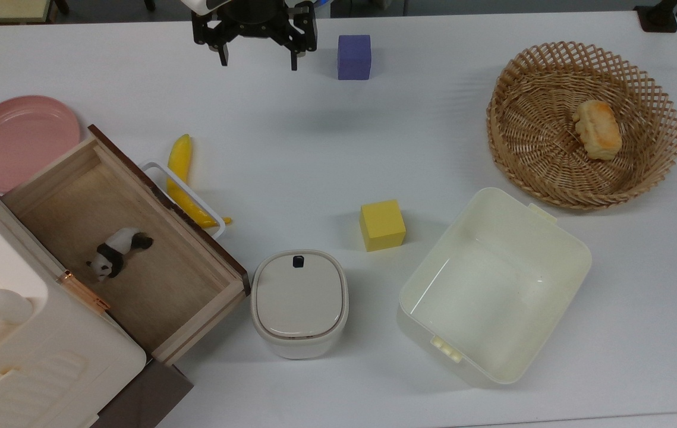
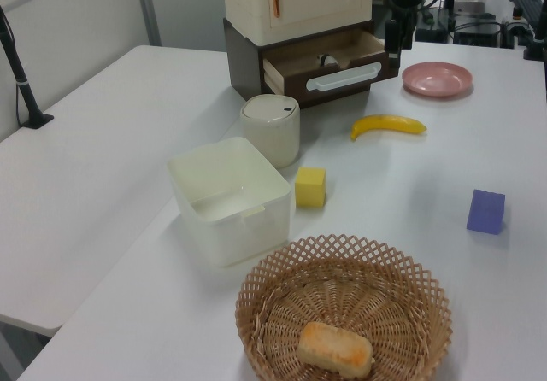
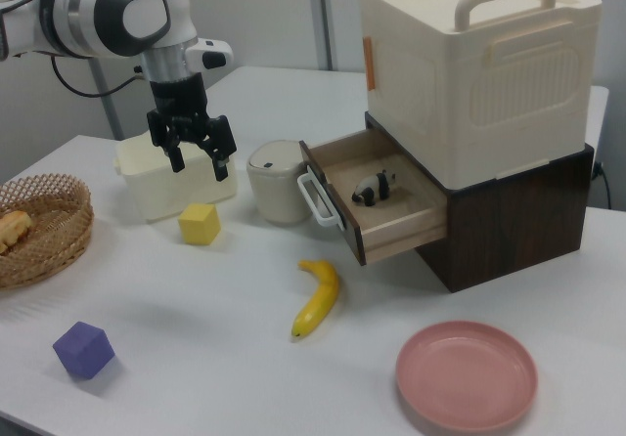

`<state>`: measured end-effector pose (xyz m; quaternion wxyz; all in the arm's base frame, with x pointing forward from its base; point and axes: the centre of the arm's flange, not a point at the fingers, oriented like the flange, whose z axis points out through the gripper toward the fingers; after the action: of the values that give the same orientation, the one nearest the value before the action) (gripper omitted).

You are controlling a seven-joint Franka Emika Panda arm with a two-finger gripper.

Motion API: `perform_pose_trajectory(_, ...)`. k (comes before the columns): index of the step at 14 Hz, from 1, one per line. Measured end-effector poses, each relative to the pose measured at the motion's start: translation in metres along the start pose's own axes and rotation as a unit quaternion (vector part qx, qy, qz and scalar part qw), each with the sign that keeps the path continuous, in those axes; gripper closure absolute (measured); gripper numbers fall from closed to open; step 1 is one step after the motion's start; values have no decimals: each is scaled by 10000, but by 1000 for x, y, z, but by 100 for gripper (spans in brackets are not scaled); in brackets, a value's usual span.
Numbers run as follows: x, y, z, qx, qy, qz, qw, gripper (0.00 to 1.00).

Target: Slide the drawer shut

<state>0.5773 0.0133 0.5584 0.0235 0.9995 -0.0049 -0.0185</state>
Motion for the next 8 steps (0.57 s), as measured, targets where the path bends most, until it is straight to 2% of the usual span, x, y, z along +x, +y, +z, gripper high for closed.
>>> perform_pose_trajectory(8,4,19,9,-1,-80,-48,10000,0)
